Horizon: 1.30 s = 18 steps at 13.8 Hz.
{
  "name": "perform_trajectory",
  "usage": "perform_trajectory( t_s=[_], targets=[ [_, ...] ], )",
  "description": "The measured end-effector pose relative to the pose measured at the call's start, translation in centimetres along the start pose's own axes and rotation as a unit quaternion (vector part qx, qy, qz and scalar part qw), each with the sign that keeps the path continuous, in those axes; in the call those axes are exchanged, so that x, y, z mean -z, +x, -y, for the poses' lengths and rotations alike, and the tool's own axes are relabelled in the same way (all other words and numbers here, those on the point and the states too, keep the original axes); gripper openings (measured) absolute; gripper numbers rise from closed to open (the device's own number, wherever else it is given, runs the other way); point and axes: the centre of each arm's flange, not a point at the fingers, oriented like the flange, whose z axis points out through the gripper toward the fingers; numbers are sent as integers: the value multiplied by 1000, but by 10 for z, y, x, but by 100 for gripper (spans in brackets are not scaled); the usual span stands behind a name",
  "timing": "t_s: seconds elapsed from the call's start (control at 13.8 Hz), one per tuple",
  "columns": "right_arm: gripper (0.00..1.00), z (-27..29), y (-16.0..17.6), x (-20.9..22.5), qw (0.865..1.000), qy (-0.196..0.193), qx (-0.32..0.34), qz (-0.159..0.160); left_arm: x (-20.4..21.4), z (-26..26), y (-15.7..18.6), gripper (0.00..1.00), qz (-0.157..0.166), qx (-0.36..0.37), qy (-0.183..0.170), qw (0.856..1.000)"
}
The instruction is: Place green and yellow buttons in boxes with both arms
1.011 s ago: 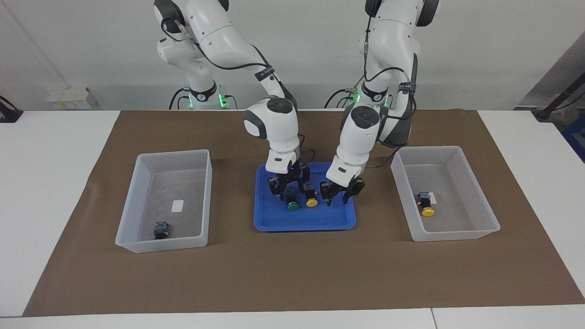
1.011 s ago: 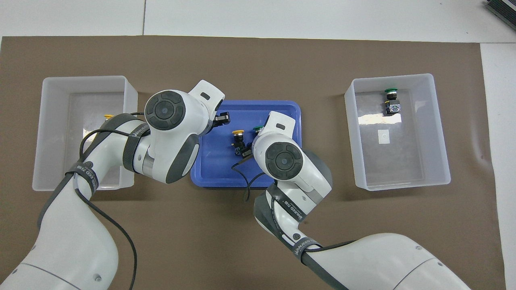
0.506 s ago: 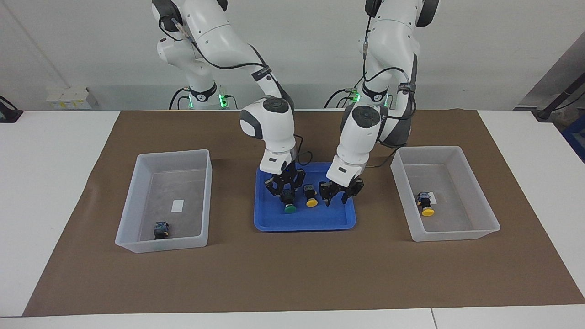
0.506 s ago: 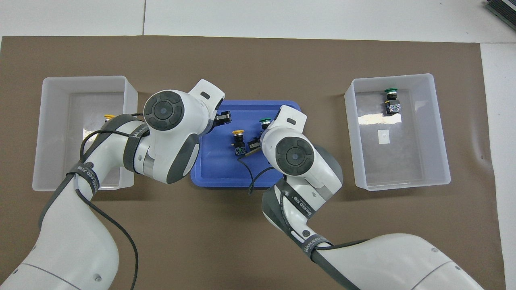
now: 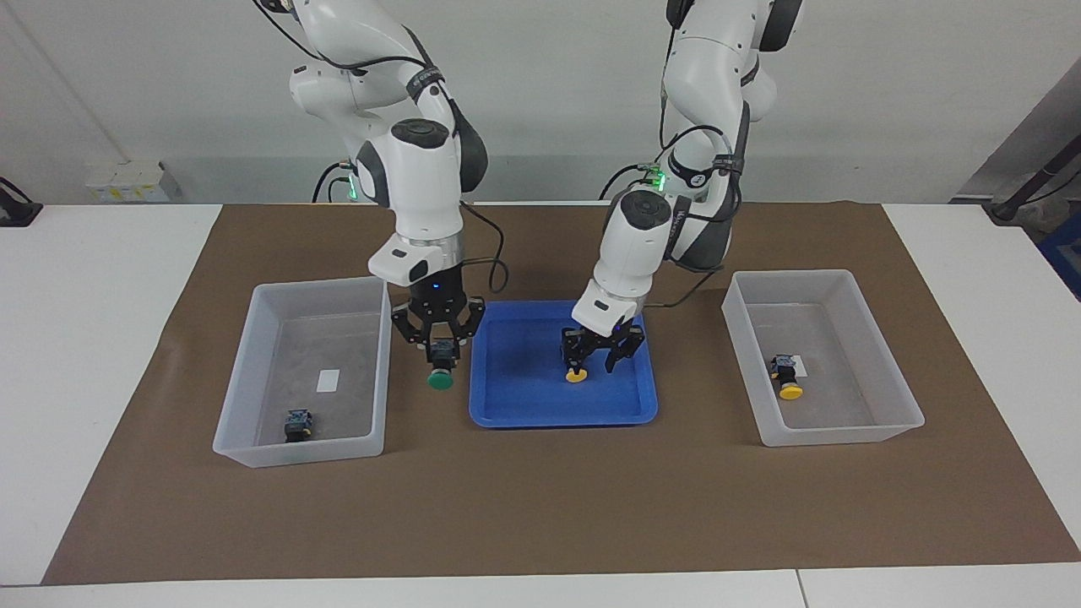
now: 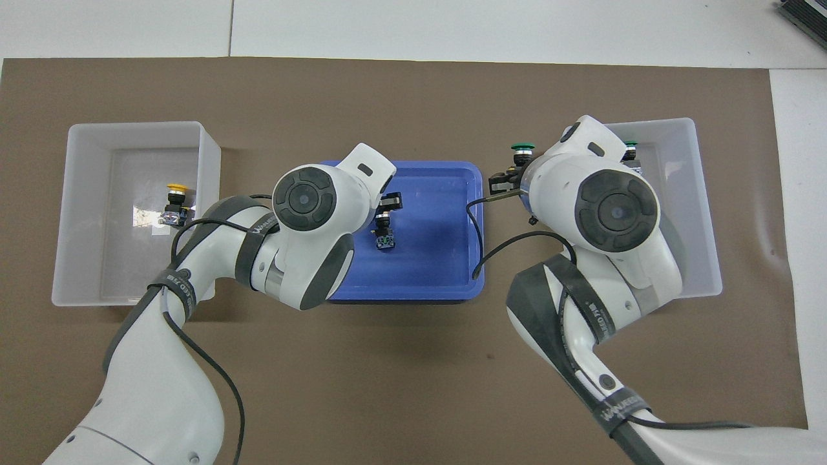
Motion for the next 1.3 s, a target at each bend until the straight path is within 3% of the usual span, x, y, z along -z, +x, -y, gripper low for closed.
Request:
perform_trajectory(
  t_s=[0.51, 0.79, 0.87, 0.94, 1.08, 1.3],
  targets=[
    [40, -103, -25, -16, 998, -31, 45, 36, -19, -13, -23, 67, 12, -10, 6, 1000],
    [40, -149, -34, -37, 996, 11, 67, 61, -22, -10, -22, 79, 13, -6, 8, 1000],
    [40, -159, -35, -47, 995, 19, 73, 58, -24, -9, -25, 79, 16, -5, 10, 1000],
    [40, -165, -35, -57, 995, 22, 76, 56, -27, -10, -28, 85, 19, -3, 12, 1000],
    [40, -164, -37, -76, 995, 26, 79, 56, -32, -14, -37, 88, 24, -2, 14, 1000],
    [40, -166, -38, -101, 996, 29, 76, 43, -34, -15, -39, 81, 26, 1, 15, 1000]
  ],
)
